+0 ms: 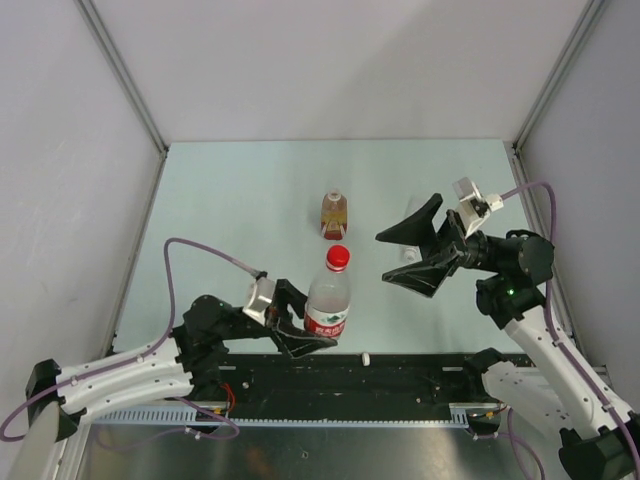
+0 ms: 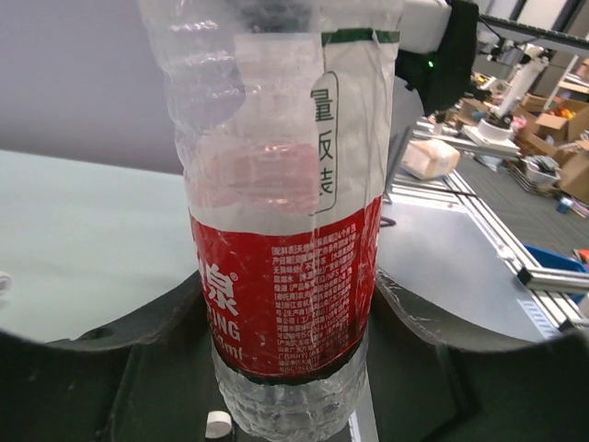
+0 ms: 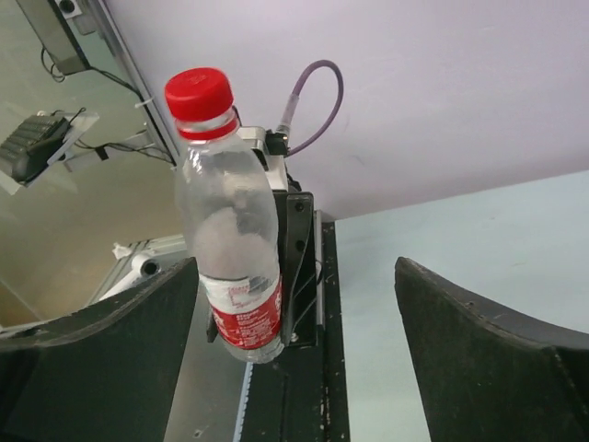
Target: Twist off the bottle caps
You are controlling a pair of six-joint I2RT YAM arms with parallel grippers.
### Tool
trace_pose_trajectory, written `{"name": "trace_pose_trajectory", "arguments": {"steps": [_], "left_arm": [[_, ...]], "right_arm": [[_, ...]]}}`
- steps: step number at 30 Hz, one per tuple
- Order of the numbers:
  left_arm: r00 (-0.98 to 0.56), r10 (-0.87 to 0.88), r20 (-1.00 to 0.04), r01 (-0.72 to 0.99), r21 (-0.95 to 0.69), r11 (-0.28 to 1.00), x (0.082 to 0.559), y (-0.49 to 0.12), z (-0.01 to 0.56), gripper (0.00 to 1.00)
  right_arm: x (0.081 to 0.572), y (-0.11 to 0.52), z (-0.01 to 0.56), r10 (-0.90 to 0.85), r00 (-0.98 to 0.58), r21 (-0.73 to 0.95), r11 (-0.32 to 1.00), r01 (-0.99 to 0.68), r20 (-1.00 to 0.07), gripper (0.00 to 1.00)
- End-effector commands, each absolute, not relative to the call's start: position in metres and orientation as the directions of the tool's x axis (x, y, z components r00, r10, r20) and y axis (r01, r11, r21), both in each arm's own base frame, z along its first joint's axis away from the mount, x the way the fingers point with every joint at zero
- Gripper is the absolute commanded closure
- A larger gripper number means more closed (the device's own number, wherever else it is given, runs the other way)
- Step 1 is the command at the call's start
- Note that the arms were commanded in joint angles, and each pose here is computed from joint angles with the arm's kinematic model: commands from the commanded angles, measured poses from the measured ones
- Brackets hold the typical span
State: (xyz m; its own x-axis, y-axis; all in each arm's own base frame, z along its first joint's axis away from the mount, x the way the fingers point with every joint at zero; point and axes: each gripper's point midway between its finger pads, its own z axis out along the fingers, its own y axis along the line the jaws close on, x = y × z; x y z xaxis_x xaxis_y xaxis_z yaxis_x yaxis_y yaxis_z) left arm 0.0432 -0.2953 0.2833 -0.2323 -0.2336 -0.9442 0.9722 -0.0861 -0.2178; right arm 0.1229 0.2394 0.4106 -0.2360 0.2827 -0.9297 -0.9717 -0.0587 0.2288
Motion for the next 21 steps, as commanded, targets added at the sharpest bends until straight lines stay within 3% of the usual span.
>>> {"name": "trace_pose_trajectory", "arguments": {"steps": [1,21], "left_arm": [[-0.162,-0.278,-0.947,0.983,-0.178,0.034,0.064,-0.290,0.285,1.00],[-0.213,-0.018,-0.977,0.870,-0.198,0.451,0.139,-0.292,0.253,1.00]], "right_arm": [[0.124,0.232,0.422,0.331,-0.189,0.201,0.004,-0.980,-0.924,0.04],[0.180,0.221,0.417,0.423,-0.267,0.399,0.262,-0.879,-0.866,0.01]]}}
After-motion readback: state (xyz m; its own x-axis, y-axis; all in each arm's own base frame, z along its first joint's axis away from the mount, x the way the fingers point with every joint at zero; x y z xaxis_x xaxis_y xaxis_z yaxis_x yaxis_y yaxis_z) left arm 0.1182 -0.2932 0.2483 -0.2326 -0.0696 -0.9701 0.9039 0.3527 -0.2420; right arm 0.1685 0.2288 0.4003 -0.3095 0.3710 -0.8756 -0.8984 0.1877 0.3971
